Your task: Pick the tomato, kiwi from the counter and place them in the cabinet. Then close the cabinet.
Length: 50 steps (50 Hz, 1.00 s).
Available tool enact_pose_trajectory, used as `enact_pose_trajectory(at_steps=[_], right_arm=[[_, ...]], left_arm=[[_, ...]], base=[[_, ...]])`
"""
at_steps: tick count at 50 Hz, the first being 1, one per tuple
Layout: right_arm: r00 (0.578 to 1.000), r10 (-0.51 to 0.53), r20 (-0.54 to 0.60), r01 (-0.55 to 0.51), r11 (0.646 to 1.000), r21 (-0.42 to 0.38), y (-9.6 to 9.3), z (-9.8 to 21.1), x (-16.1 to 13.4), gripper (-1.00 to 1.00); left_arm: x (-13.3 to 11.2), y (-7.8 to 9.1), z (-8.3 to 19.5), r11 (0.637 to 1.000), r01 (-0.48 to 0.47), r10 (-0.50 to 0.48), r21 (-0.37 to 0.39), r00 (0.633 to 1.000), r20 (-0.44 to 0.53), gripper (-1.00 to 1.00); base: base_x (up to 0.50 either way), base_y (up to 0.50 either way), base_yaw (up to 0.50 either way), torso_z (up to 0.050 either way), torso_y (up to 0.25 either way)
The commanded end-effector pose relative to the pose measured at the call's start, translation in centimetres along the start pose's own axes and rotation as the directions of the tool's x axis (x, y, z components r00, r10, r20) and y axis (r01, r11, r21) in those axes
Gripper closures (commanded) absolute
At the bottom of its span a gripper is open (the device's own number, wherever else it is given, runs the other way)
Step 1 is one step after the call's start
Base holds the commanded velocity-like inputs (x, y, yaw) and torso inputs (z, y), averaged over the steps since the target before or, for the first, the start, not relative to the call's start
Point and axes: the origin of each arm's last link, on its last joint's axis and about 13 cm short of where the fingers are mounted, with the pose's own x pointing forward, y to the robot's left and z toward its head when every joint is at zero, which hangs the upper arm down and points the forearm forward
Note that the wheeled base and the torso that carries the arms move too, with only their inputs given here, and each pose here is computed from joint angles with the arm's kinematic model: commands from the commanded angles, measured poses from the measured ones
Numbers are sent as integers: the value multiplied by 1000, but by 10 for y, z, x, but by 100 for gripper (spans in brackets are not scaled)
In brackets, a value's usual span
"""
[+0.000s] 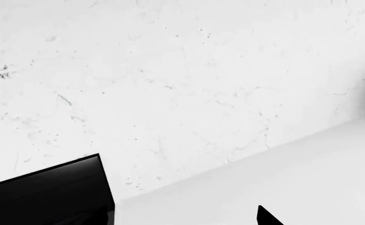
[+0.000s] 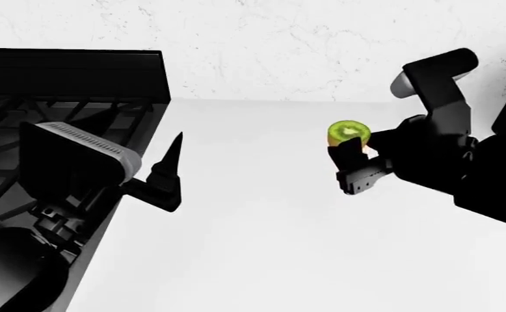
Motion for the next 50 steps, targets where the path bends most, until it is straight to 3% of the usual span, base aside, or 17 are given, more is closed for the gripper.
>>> enact_pose_trajectory(at_steps=[1, 16, 33, 50], right_arm=[[990, -25, 139, 43, 992, -121, 11, 42, -16, 100], [943, -11, 332, 78, 979, -189, 23, 87, -21, 100], [887, 205, 414, -139, 973, -183, 41, 110, -5, 100], [809, 289, 513, -184, 952, -245, 50, 130, -16, 100]], left_arm=[[-1, 0, 2, 1000, 0, 0, 1, 1000, 5, -100], [-1, -1, 4, 1000, 4, -4, 1, 1000, 8, -100], [-2, 0, 2, 1000, 1, -1, -1, 1000, 9, -100], [-1, 0, 3, 1000, 2, -2, -2, 1000, 12, -100]], base=[[0, 0, 0, 0, 0], [0, 0, 0, 0, 0], [0, 0, 0, 0, 0], [0, 0, 0, 0, 0]])
